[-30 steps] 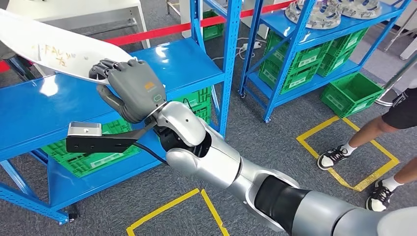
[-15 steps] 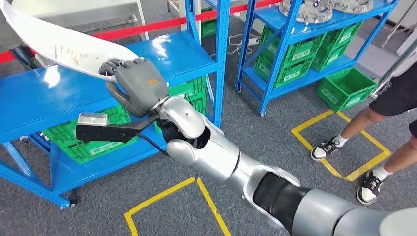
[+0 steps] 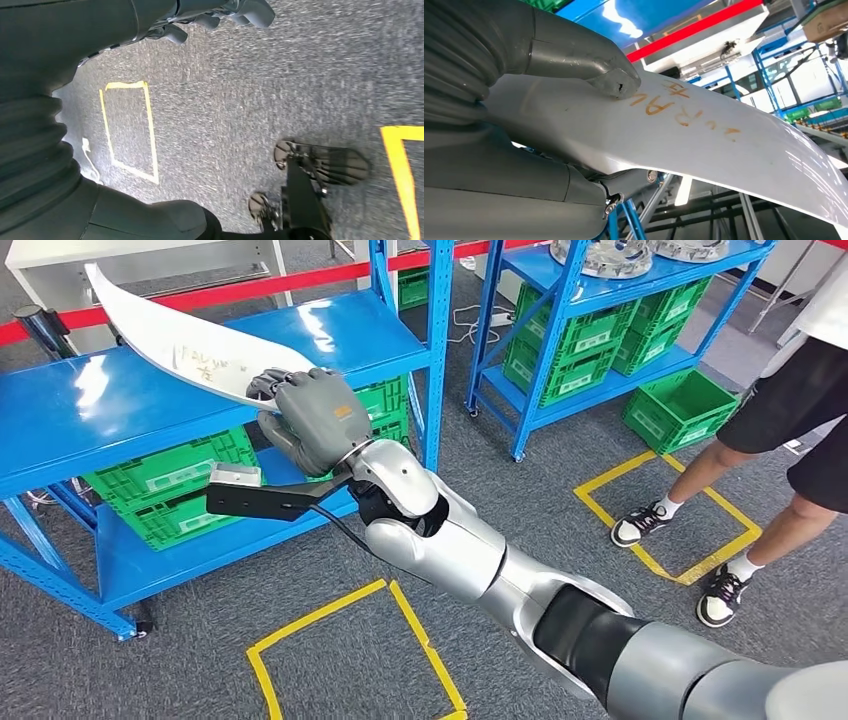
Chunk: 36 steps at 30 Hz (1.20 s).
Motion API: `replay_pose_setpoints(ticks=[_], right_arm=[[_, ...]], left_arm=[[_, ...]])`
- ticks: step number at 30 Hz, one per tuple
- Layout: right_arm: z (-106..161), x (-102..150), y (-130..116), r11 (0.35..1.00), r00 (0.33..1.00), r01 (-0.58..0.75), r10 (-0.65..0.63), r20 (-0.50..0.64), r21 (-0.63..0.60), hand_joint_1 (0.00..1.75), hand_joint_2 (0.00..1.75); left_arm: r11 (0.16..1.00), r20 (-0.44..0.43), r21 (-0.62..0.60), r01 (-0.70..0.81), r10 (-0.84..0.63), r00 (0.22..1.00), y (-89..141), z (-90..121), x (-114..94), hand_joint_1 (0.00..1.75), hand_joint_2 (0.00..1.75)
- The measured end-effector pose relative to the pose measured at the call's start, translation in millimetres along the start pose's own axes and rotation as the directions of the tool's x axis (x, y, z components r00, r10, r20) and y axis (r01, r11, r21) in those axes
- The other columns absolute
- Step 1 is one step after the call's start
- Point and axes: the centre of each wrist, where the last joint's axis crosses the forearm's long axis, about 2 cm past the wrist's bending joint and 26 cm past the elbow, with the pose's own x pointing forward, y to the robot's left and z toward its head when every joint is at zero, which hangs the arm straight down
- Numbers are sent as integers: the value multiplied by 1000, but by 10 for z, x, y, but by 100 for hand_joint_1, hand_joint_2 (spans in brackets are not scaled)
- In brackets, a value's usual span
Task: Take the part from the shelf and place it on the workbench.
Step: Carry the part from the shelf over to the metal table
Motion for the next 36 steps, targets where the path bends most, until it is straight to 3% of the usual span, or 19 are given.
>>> replay_pose_setpoints(ticks=[27,36], right_arm=[[34,-87,43,1000,999,-4,4,-32,18,175,175],[-75,73,17,1000,1000,-6,6,13,23,175,175]], left_arm=[[1000,10,-1,13,-13,1000,18,6,73,0,175],[1000,-21,12,-9,9,1000,-30,-1,-22,0,175]])
